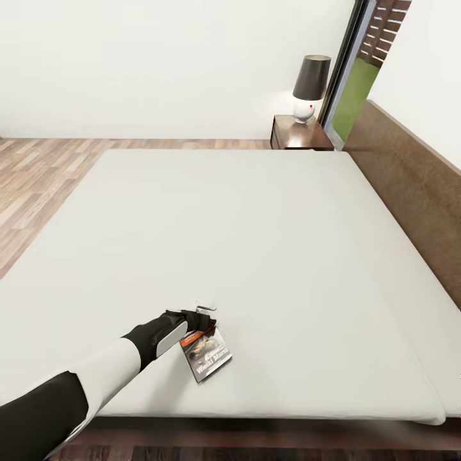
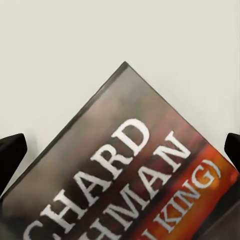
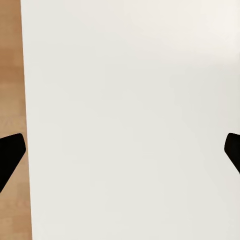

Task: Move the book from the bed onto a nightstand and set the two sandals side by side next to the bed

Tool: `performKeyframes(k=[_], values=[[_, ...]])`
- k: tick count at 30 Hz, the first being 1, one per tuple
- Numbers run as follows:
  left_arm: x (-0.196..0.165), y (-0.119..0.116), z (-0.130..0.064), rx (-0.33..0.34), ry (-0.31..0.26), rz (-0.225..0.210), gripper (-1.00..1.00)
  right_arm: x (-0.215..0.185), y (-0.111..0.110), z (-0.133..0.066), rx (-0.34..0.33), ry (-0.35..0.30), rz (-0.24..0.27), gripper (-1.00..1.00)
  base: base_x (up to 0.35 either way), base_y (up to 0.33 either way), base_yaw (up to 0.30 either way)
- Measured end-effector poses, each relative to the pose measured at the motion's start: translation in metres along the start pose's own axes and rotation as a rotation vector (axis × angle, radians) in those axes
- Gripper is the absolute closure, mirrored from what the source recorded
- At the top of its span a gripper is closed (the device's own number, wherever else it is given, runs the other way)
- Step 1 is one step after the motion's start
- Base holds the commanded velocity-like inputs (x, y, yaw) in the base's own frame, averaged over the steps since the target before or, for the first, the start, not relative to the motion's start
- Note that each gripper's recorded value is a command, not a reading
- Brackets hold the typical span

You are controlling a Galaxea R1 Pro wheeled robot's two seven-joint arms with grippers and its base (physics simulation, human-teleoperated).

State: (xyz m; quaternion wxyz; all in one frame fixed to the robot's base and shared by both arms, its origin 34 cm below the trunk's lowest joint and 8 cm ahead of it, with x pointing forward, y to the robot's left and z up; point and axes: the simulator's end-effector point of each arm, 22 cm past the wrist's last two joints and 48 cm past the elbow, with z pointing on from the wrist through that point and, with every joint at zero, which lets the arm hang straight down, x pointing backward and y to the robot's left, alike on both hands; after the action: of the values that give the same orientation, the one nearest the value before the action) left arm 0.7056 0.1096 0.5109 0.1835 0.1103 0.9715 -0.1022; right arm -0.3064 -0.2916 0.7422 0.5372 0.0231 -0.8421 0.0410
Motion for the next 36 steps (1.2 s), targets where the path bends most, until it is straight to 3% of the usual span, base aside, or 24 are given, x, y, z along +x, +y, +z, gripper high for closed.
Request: performKeyframes(k=[36], values=[[0.0001, 0.0003, 0.0000, -0.002, -0.005, -0.003, -1.00, -0.0001, -0.0001, 0.0001, 0.000, 0.000, 0.000, -1.00, -0.012, 0.000, 0.000]])
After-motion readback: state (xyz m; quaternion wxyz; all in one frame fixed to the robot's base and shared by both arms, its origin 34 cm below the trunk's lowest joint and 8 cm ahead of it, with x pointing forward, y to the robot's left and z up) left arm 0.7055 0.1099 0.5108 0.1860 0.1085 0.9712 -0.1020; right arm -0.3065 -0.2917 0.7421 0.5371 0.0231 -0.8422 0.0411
